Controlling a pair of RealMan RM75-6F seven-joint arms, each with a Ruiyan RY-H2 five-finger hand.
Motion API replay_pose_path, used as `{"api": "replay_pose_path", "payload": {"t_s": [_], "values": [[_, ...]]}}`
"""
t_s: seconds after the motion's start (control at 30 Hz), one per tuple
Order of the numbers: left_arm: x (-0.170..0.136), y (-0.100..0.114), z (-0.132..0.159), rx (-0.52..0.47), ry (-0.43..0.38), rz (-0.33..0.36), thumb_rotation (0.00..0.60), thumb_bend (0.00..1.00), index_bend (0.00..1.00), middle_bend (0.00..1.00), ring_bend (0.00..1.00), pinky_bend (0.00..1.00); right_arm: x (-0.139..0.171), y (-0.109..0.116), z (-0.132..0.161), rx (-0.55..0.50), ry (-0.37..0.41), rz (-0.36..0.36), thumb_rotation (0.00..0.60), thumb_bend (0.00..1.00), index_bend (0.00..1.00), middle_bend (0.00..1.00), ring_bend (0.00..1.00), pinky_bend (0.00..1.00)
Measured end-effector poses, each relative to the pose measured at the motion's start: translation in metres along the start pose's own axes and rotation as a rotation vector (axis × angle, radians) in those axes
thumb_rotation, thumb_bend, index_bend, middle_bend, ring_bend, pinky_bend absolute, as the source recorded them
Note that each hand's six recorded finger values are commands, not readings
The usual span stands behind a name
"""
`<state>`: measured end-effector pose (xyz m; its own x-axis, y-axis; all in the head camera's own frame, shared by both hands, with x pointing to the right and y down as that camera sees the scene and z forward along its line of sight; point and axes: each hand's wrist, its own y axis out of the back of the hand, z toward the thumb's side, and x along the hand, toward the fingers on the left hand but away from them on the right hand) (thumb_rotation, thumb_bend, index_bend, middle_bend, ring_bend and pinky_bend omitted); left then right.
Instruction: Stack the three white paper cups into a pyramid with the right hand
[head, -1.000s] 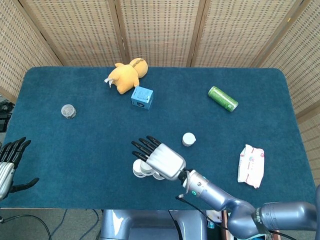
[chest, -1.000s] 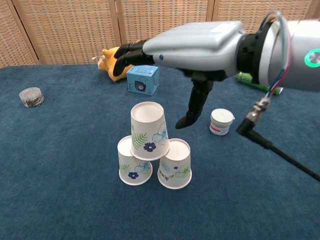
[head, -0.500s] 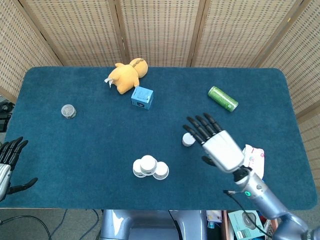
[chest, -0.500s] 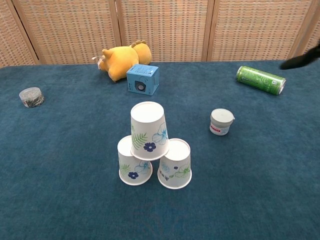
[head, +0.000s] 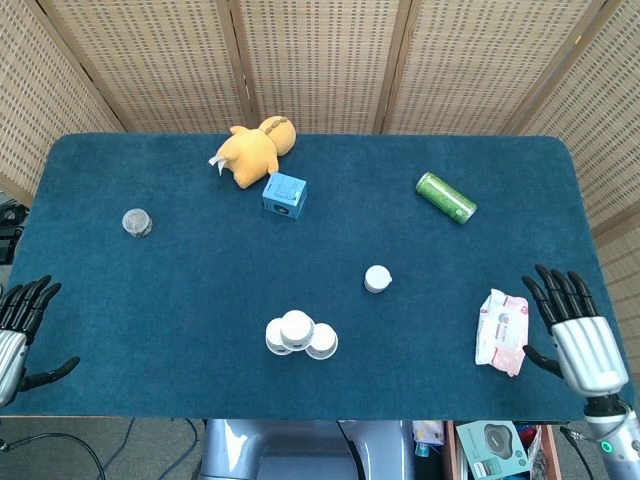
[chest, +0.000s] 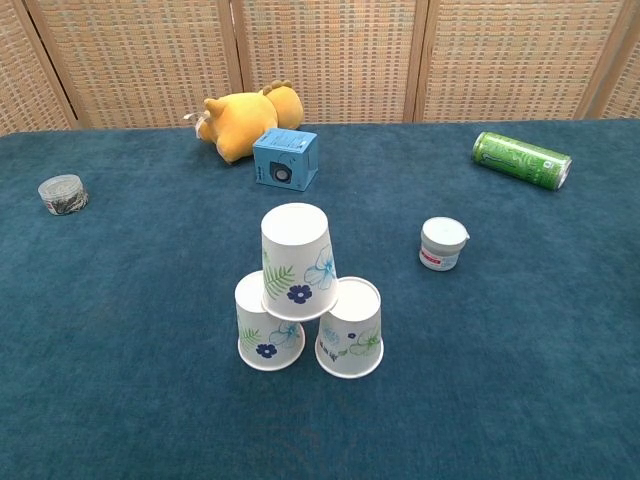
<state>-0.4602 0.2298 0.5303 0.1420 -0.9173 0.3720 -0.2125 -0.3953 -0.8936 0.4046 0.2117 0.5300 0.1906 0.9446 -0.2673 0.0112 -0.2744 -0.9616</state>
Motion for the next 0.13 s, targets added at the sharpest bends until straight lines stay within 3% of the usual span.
{"api": "replay_pose_path", "payload": {"t_s": [0.13], "values": [[-0.0027, 0.0024, 0.0009, 0.000, -0.001, 0.007, 0.600, 0.18, 0.00, 0.00, 0.00, 0.00, 0.0138, 0.0016, -0.0014, -0.015, -0.010, -0.027, 0.600, 0.00, 0.00, 0.00, 0.00, 0.00]]}}
